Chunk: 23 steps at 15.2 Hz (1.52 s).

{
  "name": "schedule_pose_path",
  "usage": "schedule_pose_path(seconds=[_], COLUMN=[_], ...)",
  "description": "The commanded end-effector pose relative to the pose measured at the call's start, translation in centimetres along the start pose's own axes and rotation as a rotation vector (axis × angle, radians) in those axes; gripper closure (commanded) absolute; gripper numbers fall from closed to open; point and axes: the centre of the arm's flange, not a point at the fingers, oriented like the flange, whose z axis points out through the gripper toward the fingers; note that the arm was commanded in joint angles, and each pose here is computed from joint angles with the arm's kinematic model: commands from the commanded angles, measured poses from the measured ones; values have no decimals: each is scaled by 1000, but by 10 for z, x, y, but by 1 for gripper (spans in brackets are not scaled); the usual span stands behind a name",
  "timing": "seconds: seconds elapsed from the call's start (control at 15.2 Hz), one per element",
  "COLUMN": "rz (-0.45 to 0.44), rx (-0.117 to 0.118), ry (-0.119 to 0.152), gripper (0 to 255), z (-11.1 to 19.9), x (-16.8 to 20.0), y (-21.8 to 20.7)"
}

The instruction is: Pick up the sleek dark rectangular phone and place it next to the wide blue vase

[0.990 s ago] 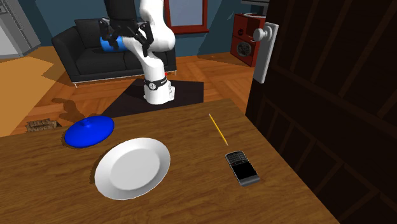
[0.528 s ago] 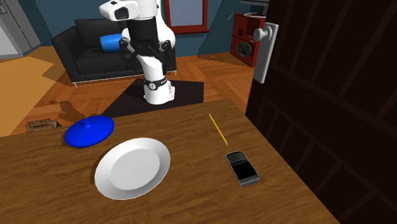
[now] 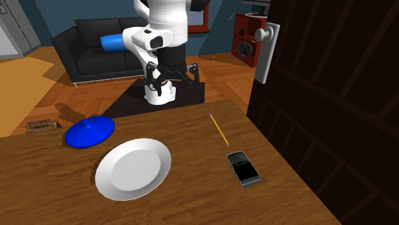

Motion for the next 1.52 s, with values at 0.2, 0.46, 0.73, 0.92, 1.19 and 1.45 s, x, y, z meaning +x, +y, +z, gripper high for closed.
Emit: schedule_pose_path(seconds=[0.2,0.46,0.73,0.92,1.19,1.45], rz=[-18,-32,-47,-57,-70,-70], rx=[12,20,28,34,41,41], ry=[21,38,54,67,81,81], gripper=[0,0,0,0,0,0], z=[28,48,68,82,98,119], x=[31,55,79,96,116,118], y=[-48,-88,-128,-159,-194,-195])
